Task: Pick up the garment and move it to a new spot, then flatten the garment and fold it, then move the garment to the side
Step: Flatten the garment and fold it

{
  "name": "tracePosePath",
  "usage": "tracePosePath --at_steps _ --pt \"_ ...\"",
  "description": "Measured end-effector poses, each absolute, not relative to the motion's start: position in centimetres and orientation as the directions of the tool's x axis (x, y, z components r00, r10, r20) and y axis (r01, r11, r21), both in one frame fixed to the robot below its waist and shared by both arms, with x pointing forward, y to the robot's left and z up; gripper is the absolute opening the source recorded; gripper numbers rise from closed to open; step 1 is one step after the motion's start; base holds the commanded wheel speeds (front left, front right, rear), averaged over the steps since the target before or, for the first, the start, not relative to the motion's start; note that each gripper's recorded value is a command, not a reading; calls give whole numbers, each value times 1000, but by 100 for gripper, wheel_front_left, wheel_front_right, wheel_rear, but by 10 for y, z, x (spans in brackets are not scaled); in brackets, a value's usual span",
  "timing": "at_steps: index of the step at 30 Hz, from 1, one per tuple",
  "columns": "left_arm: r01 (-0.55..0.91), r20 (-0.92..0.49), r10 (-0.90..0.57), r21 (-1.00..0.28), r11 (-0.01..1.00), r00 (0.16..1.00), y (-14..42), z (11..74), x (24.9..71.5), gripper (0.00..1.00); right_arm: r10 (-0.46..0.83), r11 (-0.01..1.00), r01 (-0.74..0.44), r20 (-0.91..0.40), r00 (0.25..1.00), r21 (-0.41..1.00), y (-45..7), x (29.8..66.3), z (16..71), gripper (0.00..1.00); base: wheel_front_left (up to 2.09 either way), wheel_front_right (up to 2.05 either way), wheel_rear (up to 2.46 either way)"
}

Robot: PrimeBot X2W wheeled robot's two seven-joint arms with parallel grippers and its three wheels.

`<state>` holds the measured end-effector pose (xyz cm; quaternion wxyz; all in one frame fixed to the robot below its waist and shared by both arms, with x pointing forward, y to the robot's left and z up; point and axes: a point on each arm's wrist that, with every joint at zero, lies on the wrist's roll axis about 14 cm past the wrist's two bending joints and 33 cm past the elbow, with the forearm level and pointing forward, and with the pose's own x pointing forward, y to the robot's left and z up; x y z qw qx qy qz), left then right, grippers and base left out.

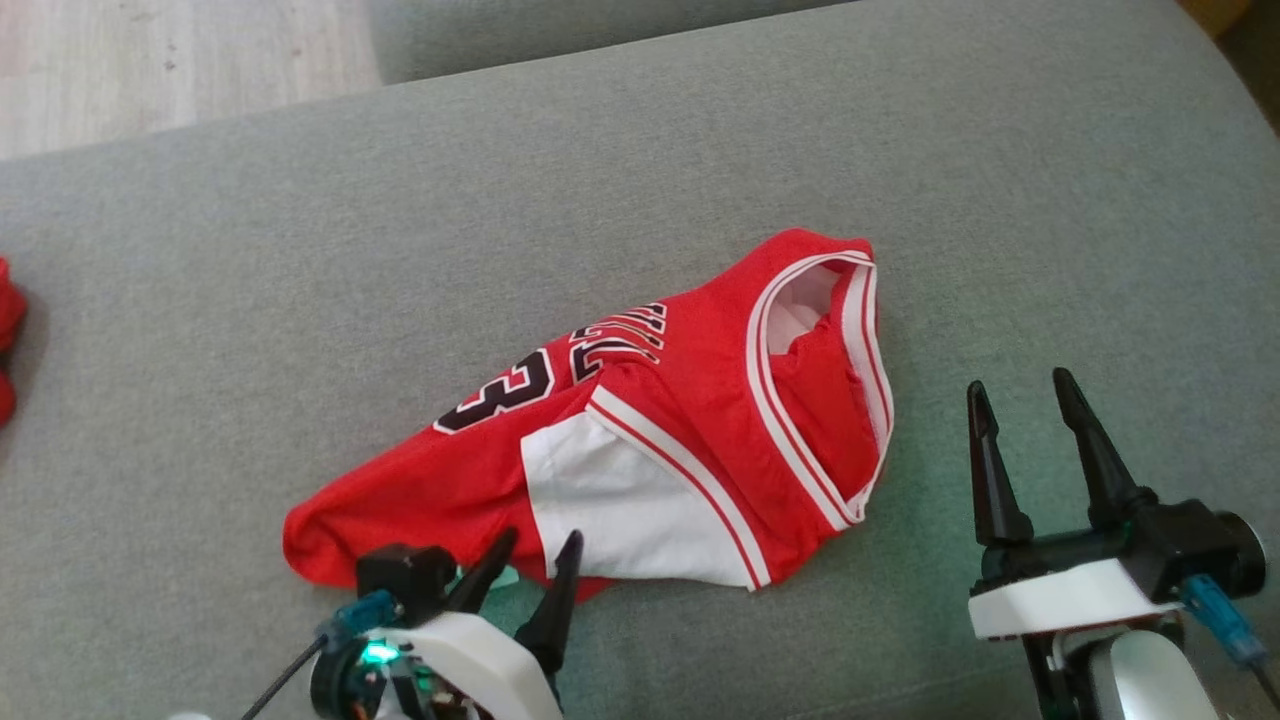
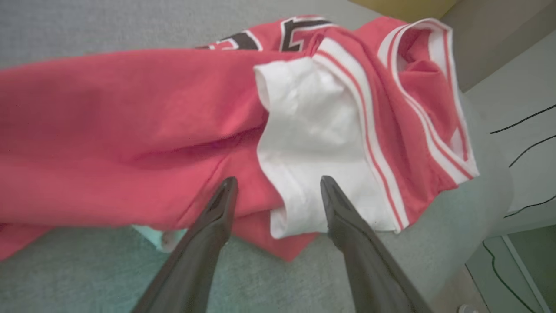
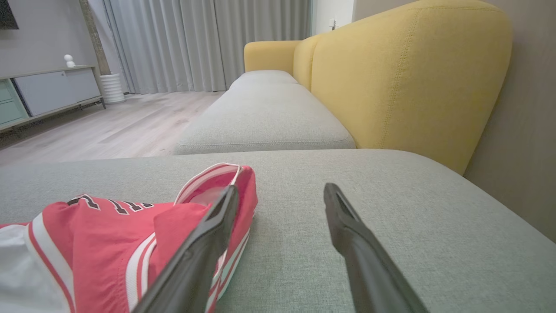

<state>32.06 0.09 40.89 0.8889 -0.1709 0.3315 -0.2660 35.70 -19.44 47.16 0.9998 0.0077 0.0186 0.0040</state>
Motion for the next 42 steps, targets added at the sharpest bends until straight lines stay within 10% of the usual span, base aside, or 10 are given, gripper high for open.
tracePosePath --at_steps 10,16,18,31,42 --pt "396 -495 -645 -520 757 582 -15 399 315 96 -11 1000 12 -43 999 12 -200 354 470 100 0 0 0" --pt "429 -470 -686 -545 720 555 -29 406 311 36 -17 1000 17 -45 999 11 -202 353 470 100 0 0 0" --pt "435 -469 -694 -549 713 546 -32 406 308 0 -19 1000 19 -47 999 11 -203 352 469 100 0 0 0" --pt "533 45 -825 -782 322 564 -88 569 354 0 -77 997 77 -19 997 4 -221 341 479 100 0 0 0" --pt "574 197 -628 -664 480 753 -48 676 488 0 -161 987 162 -12 987 18 -244 323 483 100 0 0 0"
